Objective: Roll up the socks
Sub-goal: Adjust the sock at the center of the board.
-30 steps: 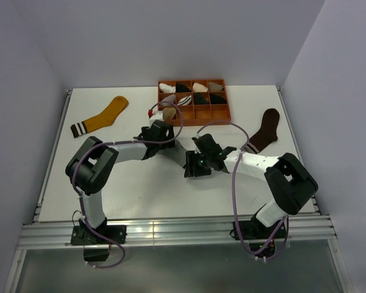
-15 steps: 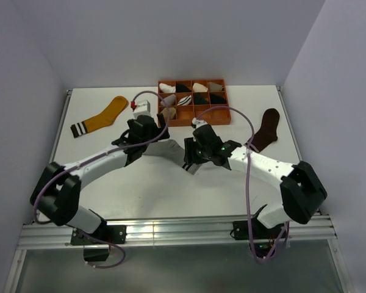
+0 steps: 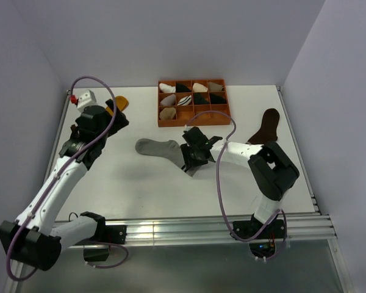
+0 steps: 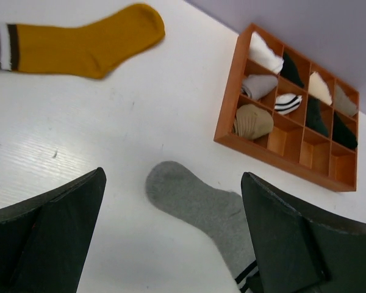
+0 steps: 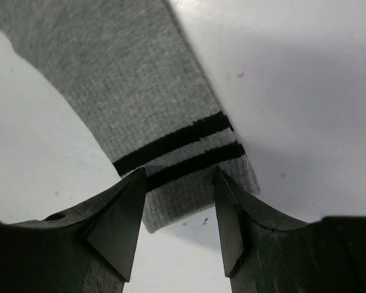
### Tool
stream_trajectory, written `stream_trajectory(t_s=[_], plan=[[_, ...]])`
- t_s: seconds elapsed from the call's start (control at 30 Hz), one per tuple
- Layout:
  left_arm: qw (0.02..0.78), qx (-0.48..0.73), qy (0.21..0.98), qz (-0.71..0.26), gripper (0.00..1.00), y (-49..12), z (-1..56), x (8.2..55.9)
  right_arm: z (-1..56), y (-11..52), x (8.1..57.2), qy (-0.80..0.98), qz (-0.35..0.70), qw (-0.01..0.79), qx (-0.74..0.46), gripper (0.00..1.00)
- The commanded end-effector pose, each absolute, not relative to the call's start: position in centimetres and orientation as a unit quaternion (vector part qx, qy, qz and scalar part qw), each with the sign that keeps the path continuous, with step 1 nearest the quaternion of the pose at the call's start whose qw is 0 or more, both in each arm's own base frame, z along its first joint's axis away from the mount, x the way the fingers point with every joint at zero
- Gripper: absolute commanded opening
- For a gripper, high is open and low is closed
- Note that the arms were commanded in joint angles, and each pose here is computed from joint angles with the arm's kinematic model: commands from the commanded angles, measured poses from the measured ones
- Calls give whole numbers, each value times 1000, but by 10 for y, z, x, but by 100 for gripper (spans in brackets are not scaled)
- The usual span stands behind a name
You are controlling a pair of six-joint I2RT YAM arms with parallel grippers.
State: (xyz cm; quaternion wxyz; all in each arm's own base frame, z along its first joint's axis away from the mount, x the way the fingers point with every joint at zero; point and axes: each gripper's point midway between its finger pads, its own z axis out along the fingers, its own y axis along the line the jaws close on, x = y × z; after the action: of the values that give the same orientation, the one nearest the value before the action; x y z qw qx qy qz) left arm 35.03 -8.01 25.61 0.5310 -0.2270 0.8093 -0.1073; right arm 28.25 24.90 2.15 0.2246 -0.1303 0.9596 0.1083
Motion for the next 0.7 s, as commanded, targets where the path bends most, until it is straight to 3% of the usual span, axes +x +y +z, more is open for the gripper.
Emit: stream_trajectory(t_s=[0.0,0.27,0.33,0.47,0.67], plan=[[554,-220,799,-84,99,-58,271,330,31,268,246,963,132,180,-149,56],[598,-235,765,-37,100,-18,280,307,75,356,164,936,229,119,-239,56],[603,-236,762,-35,100,-14,279,304,94,377,154,914,254,138,-286,50],[601,-234,763,-41,99,-14,271,301,132,394,205,886,225,265,-307,49],[604,-231,762,-43,99,-13,272,300,136,408,291,864,202,328,-325,49]])
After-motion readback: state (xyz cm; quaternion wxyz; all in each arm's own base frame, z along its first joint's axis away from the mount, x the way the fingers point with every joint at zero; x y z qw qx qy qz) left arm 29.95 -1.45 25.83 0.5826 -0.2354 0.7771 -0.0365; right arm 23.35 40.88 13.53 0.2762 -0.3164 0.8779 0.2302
